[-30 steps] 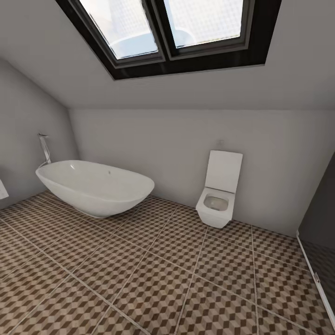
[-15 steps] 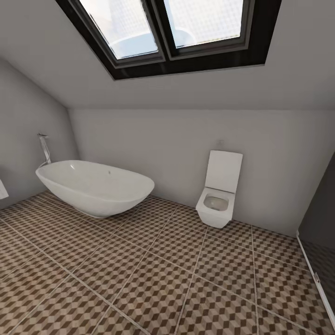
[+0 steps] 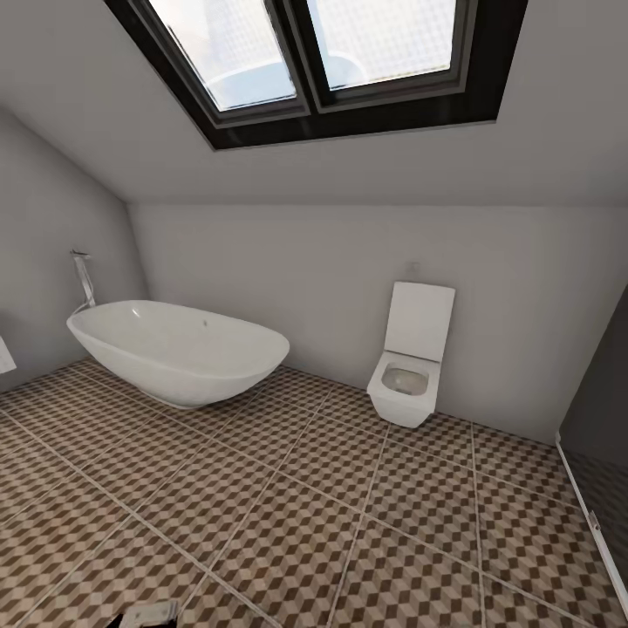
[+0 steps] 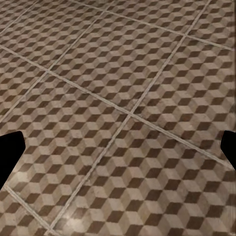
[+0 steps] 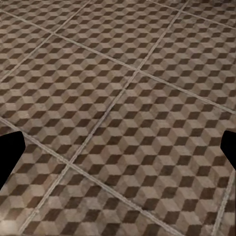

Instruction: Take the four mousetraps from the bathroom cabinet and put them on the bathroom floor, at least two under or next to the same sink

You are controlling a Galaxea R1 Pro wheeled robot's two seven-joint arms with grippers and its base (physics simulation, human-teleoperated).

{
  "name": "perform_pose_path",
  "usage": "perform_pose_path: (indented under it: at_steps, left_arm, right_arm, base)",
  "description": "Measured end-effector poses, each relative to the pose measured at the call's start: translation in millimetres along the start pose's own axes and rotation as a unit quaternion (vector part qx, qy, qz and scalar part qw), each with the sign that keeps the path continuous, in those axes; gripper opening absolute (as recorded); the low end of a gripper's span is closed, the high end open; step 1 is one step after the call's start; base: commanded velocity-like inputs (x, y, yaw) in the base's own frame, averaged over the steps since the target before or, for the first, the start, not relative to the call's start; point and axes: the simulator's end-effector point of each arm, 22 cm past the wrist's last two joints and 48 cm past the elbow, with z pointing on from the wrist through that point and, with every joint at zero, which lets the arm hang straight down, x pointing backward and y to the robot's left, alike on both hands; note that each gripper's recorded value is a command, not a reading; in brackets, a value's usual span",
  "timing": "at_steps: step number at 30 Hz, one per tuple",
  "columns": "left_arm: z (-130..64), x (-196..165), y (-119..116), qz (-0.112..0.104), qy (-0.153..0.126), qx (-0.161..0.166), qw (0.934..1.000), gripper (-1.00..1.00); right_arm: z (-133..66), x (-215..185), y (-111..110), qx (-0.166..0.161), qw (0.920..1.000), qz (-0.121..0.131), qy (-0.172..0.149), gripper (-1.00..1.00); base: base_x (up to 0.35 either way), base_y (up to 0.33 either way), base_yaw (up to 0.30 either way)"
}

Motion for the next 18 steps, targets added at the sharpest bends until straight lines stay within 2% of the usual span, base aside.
perform_pose_path:
  at_steps: [5,11,12,13,18]
  left_arm:
    - [-1.7,9.4,-11.2,-0.005,0.01,0.007,0.9999,1.0]
    - [-6.1,50.3,-13.6,-0.002,0.043,0.009,0.999,1.0]
    - [-7.7,59.9,-10.7,0.0,0.043,0.007,0.999,1.0]
    - [-11.0,71.8,-4.2,0.001,0.032,0.003,0.9995,1.0]
    - [-14.5,72.8,-1.5,-0.002,0.004,0.0,1.0,1.0]
  right_arm:
    - [0.2,-0.4,3.7,-0.006,0.9997,-0.022,0.0,1.0]
    - [0.0,0.7,4.9,-0.009,0.9993,-0.035,0.001,1.0]
    - [-0.2,0.9,5.2,-0.01,0.9993,-0.036,0.0,1.0]
    - [-0.4,-1.8,7.0,-0.012,0.9992,-0.038,-0.008,1.0]
    - [-0.8,-9.8,9.0,-0.014,0.9988,-0.039,-0.028,1.0]
  base:
    - [0.0,0.0,0.0]
    - [0.0,0.0,0.0]
    - [0.0,0.0,0.0]
    - [0.0,0.0,0.0]
    - [0.0,0.0,0.0]
